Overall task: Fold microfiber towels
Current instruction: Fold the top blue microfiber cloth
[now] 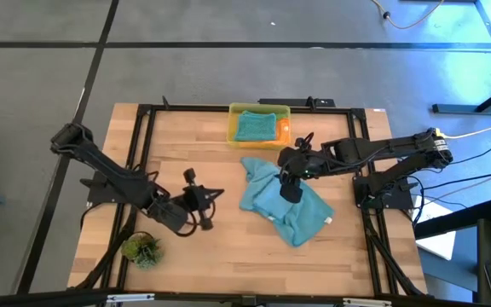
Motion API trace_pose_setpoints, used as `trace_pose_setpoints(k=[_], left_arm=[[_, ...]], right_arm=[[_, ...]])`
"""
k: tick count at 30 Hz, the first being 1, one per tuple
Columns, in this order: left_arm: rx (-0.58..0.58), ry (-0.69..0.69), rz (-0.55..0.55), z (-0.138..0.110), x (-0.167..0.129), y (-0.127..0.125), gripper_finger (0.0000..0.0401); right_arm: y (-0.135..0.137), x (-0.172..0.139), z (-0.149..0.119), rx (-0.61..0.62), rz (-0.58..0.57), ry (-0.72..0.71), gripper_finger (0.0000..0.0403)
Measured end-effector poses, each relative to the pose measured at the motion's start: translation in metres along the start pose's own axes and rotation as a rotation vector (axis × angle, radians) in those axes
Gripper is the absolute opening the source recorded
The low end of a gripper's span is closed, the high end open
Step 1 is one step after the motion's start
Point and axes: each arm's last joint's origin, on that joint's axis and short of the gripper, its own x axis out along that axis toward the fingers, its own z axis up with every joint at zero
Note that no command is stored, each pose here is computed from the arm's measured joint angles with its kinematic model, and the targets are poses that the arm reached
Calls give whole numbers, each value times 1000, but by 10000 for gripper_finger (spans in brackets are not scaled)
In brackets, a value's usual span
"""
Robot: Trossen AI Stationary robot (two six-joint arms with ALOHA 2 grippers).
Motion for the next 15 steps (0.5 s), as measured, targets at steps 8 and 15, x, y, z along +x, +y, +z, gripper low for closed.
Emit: trace_pose_setpoints(k=[8, 15], left_arm=[[-35, 111, -117, -26, 23, -27, 0], [-29, 109, -342, -48, 64, -59, 6]], right_arm=[[2, 0, -1, -54, 12, 1, 176], [15, 2, -15, -141, 39, 44, 158]])
